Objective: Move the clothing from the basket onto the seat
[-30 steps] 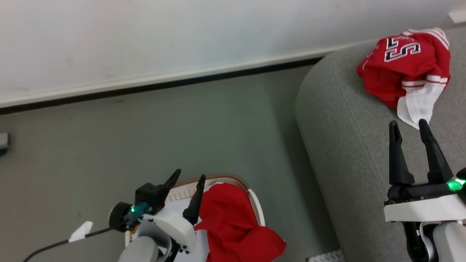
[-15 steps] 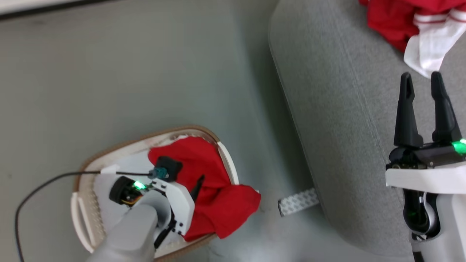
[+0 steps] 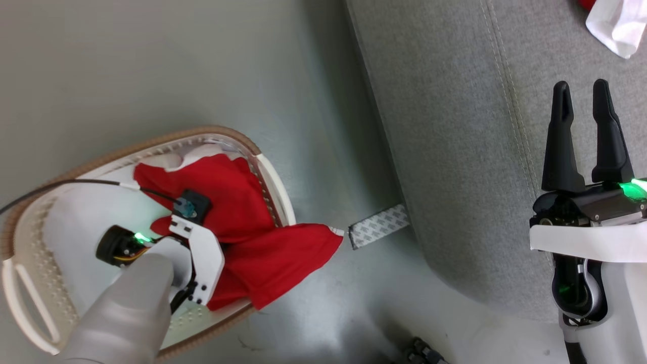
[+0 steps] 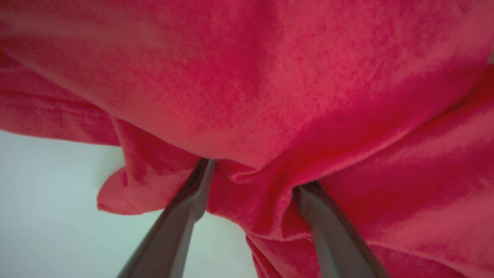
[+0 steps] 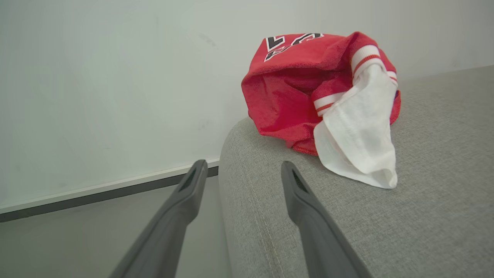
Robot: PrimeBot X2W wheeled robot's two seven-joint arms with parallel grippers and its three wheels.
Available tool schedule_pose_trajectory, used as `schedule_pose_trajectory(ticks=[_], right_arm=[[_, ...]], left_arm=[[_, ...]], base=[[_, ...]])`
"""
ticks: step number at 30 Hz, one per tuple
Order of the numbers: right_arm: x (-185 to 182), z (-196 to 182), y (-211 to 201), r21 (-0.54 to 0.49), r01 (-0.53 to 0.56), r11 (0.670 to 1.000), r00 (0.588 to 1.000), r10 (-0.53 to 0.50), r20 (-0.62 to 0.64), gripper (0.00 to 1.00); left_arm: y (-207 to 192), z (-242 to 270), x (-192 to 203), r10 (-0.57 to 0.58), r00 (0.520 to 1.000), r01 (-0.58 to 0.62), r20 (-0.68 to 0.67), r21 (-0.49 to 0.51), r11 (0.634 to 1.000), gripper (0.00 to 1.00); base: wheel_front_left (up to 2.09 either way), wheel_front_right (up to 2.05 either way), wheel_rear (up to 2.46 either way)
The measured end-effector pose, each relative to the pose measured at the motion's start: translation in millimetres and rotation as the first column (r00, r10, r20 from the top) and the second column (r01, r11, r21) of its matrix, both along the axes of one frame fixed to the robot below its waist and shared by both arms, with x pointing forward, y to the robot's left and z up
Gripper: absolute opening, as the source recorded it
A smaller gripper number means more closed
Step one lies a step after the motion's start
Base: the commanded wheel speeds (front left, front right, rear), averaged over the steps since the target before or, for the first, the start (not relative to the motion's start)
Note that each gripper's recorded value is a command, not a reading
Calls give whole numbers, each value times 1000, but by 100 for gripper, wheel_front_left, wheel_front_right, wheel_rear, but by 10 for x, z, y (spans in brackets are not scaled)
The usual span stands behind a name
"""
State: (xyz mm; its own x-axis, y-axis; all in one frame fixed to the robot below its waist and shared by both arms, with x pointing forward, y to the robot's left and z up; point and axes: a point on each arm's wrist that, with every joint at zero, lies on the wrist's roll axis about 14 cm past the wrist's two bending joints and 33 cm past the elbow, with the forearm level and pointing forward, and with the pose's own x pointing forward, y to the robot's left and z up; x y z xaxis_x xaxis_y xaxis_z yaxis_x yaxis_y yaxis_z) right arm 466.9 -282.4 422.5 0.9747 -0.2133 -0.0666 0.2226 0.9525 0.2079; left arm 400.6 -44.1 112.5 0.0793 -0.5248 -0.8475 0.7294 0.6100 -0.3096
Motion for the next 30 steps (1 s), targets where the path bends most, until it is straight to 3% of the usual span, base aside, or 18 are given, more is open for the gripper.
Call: schedule_pose_trajectory(ticks=[7,16,17,19,30], right_arm=[[-23,-127,-56,-6,14,1000,999,-14,-37,100],[-60,-194,-54,3,20,1000,998,-20,-55,100],[-62,-193,-55,4,21,1000,998,-20,-55,100],[-65,-191,-57,4,21,1000,998,-21,-55,100],[-28,167,-19,-10,0,1000,1000,0,24,100]], left_arm=[[-121,-199,-138,-52,997,53,-66,16,998,100],[-252,-153,37,-31,1000,32,3,-51,998,100],[-249,-155,34,-34,999,34,3,-49,998,91],[-241,-156,30,-37,999,37,3,-46,998,0],[-396,273,114,56,995,-41,84,-171,984,0]], base=[[0,0,0],[0,0,0],[0,0,0],[0,0,0],[0,0,0]])
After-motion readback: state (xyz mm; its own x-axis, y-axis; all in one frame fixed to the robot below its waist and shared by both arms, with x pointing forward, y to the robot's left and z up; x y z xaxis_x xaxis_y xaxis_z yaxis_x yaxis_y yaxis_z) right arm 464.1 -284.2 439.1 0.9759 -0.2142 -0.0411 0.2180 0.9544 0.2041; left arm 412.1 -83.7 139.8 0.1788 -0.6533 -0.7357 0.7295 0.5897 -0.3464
